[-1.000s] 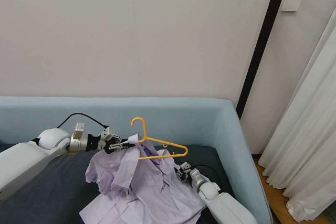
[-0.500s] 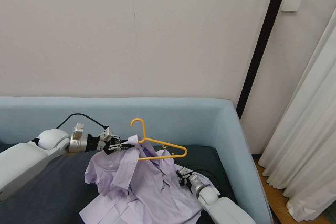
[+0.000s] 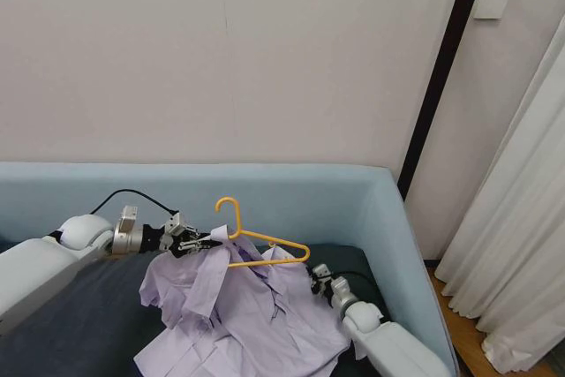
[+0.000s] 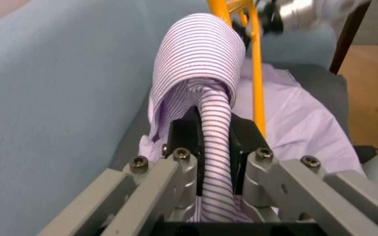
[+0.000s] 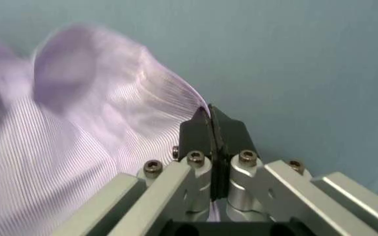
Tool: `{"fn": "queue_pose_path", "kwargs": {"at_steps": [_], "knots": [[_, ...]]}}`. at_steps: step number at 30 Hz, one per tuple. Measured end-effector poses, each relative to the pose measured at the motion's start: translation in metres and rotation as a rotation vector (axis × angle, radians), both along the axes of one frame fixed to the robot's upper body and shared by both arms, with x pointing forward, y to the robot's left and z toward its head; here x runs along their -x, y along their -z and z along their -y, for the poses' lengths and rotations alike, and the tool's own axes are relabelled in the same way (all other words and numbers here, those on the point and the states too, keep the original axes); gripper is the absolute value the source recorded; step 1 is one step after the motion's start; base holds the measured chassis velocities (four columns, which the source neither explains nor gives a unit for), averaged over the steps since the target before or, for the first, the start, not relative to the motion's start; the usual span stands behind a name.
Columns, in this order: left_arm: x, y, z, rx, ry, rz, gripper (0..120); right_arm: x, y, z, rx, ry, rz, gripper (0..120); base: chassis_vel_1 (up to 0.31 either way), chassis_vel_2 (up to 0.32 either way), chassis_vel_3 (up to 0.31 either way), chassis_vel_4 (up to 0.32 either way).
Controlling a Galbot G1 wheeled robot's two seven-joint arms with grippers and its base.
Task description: Pick up the clothes from the sofa and hang them on the clothes hanger.
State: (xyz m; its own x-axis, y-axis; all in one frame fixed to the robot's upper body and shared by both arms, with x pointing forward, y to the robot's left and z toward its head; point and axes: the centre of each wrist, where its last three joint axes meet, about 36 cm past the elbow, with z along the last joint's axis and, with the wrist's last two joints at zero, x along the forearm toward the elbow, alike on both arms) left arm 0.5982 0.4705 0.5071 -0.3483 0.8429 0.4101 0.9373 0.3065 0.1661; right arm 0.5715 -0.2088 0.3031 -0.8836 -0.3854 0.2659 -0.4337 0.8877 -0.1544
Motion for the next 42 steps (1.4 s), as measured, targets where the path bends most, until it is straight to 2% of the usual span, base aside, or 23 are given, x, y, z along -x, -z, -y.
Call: {"fn": "queue_pose_path", "kwargs": {"at_steps": [4, 5, 8, 9, 14, 15, 20, 27, 31, 37, 38, 40, 41, 42], "knots": [[-0.004, 0.000, -0.008, -0.028, -0.013, 0.014, 8, 0.013, -0.072, 0.002, -0.050, -0.027, 0.061, 0, 0.000, 0.000, 0.000, 0.000], [-0.004, 0.000, -0.008, -0.028, -0.013, 0.014, 8, 0.013, -0.072, 0.002, -0.050, -0.027, 0.061, 0, 0.000, 0.000, 0.000, 0.000], [-0.006, -0.003, -0.007, -0.046, -0.010, 0.028, 8, 0.028, -0.125, 0.002, -0.067, -0.049, 0.110, 0, 0.000, 0.000, 0.000, 0.000], [-0.006, -0.003, -0.007, -0.046, -0.010, 0.028, 8, 0.028, -0.125, 0.002, -0.067, -0.049, 0.110, 0, 0.000, 0.000, 0.000, 0.000], [-0.008, -0.006, -0.002, -0.080, 0.002, 0.046, 8, 0.048, -0.197, 0.006, -0.090, -0.060, 0.169, 0, 0.000, 0.000, 0.000, 0.000], [-0.008, -0.006, -0.002, -0.080, 0.002, 0.046, 8, 0.048, -0.197, 0.006, -0.090, -0.060, 0.169, 0, 0.000, 0.000, 0.000, 0.000], [-0.004, -0.010, -0.009, -0.107, -0.002, 0.063, 8, 0.054, -0.246, 0.018, -0.108, -0.039, 0.208, 0, 0.000, 0.000, 0.000, 0.000], [0.000, -0.017, -0.018, -0.119, -0.025, 0.093, 8, 0.060, -0.278, 0.028, -0.143, -0.027, 0.219, 0, 0.000, 0.000, 0.000, 0.000], [0.002, -0.016, -0.016, -0.112, -0.073, 0.138, 8, 0.079, -0.296, 0.025, -0.185, -0.051, 0.216, 0, 0.000, 0.000, 0.000, 0.000], [0.003, -0.010, 0.005, -0.081, -0.121, 0.174, 8, 0.116, -0.314, 0.018, -0.216, -0.125, 0.225, 0, 0.000, 0.000, 0.000, 0.000], [0.002, -0.009, 0.011, -0.071, -0.126, 0.176, 8, 0.124, -0.318, 0.016, -0.223, -0.144, 0.228, 0, 0.000, 0.000, 0.000, 0.000], [-0.003, -0.003, 0.037, -0.039, -0.141, 0.186, 8, 0.142, -0.329, 0.011, -0.233, -0.187, 0.236, 0, 0.000, 0.000, 0.000, 0.000], [-0.003, -0.003, 0.037, -0.039, -0.141, 0.186, 8, 0.142, -0.329, 0.011, -0.233, -0.187, 0.236, 0, 0.000, 0.000, 0.000, 0.000], [-0.007, -0.002, 0.049, -0.020, -0.153, 0.194, 8, 0.151, -0.334, 0.009, -0.237, -0.209, 0.240, 0, 0.000, 0.000, 0.000, 0.000]]}}
